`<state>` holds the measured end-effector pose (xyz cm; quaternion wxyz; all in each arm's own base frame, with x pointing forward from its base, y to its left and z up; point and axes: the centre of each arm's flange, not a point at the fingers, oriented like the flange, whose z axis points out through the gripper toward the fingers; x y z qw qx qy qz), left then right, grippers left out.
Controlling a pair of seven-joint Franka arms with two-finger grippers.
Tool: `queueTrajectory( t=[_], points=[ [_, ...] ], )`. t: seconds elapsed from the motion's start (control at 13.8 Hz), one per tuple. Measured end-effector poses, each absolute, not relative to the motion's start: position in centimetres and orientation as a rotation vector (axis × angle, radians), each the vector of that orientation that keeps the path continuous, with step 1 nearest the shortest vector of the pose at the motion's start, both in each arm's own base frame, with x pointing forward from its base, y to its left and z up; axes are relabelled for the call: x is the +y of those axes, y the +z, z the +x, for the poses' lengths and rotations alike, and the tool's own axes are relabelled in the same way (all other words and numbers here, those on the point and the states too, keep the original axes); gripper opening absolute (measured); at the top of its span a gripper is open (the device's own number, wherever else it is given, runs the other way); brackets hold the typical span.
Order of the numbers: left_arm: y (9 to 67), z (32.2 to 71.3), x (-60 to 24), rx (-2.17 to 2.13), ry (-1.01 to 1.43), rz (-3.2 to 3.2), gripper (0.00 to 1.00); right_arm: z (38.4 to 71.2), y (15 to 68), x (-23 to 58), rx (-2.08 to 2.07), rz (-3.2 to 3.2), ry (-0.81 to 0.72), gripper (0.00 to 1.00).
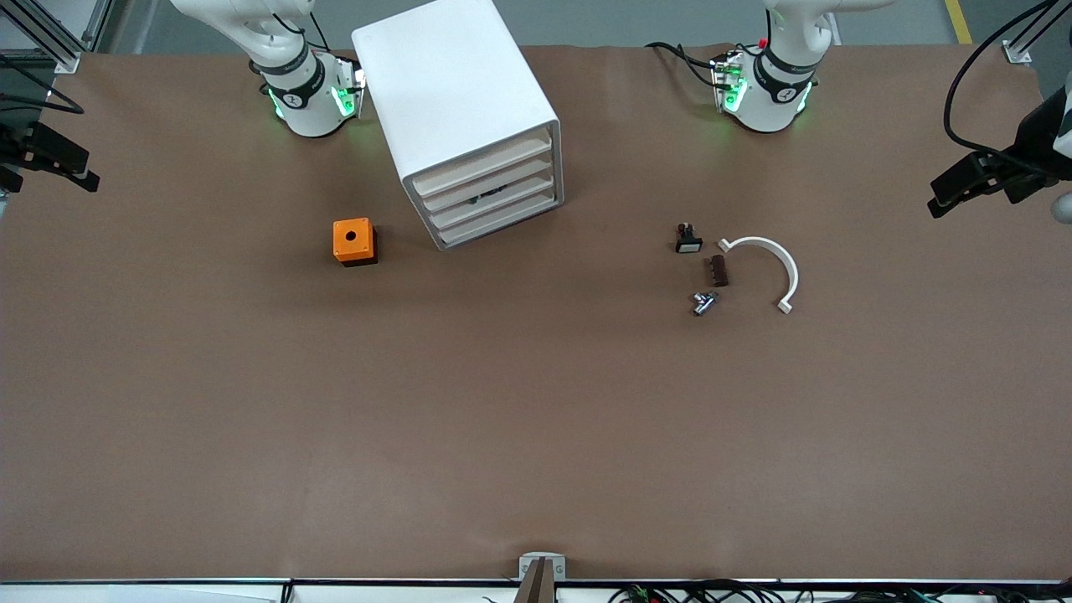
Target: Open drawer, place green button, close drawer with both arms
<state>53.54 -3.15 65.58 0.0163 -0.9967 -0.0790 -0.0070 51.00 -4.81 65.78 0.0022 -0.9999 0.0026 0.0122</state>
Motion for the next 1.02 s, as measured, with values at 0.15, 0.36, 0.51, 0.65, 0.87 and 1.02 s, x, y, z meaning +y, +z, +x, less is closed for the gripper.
queueTrajectory(
  t=[0.15, 0.36, 0.51, 0.65, 0.87, 1.02],
  points=[
    [65.71, 53.32, -3.33, -0.241, -0.025, -3.099, 1.00, 51.01, 65.81, -4.87, 0.010, -3.137, 0.033, 1.00],
    [65.76, 53.23, -3.45, -0.237, -0.026, -3.099, 1.00, 51.03, 65.82, -4.91, 0.011, -3.137, 0.031, 1.00],
    [65.79, 53.20, -3.48, -0.236, -0.027, -3.099, 1.00, 51.03, 65.82, -4.98, 0.013, -3.137, 0.030, 1.00],
    [65.78, 53.06, -3.63, -0.231, -0.018, -3.099, 1.00, 51.03, 65.82, -5.02, 0.014, -3.137, 0.029, 1.00],
    [65.87, 52.69, -3.87, -0.219, -0.005, -3.097, 1.00, 51.06, 65.85, -5.04, 0.015, -3.138, 0.025, 1.00],
    [65.98, 52.58, -3.91, -0.212, -0.007, -3.098, 1.00, 51.06, 65.85, -5.03, 0.014, -3.138, 0.025, 1.00]
  ],
)
